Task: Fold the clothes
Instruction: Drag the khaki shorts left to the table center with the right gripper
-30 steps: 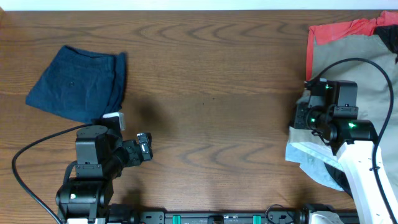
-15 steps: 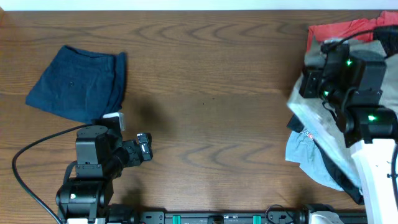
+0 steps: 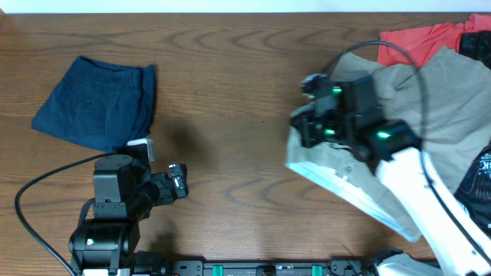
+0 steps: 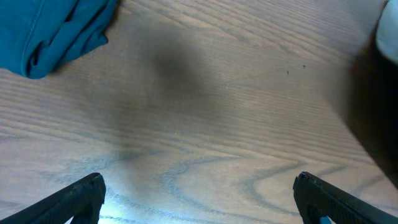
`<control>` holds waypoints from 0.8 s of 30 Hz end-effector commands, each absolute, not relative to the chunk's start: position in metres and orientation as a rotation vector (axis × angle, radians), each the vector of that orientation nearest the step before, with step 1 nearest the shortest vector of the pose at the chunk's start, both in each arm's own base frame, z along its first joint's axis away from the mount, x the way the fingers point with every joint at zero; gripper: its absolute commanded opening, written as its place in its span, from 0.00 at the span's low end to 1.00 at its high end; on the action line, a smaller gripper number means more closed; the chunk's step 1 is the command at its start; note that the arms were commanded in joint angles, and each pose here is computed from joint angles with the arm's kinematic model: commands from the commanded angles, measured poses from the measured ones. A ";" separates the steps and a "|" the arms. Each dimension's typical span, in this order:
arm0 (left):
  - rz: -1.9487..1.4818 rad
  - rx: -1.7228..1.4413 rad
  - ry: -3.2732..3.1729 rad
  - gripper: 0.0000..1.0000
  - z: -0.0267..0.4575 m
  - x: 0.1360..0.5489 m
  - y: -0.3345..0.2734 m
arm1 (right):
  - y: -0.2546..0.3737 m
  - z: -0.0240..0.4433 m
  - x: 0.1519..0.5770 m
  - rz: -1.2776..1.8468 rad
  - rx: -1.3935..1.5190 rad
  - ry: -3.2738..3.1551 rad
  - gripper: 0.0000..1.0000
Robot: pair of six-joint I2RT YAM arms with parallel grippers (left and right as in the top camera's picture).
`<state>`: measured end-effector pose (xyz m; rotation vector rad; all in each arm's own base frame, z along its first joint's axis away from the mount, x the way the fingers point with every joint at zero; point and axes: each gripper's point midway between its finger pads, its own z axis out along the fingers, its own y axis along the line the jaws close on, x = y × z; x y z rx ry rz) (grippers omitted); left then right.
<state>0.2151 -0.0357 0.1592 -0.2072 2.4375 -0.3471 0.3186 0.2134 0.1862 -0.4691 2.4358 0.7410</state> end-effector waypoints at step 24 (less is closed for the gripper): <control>-0.511 -0.569 2.371 0.98 0.167 0.232 -0.039 | 0.092 0.110 0.324 0.004 -0.024 2.766 0.99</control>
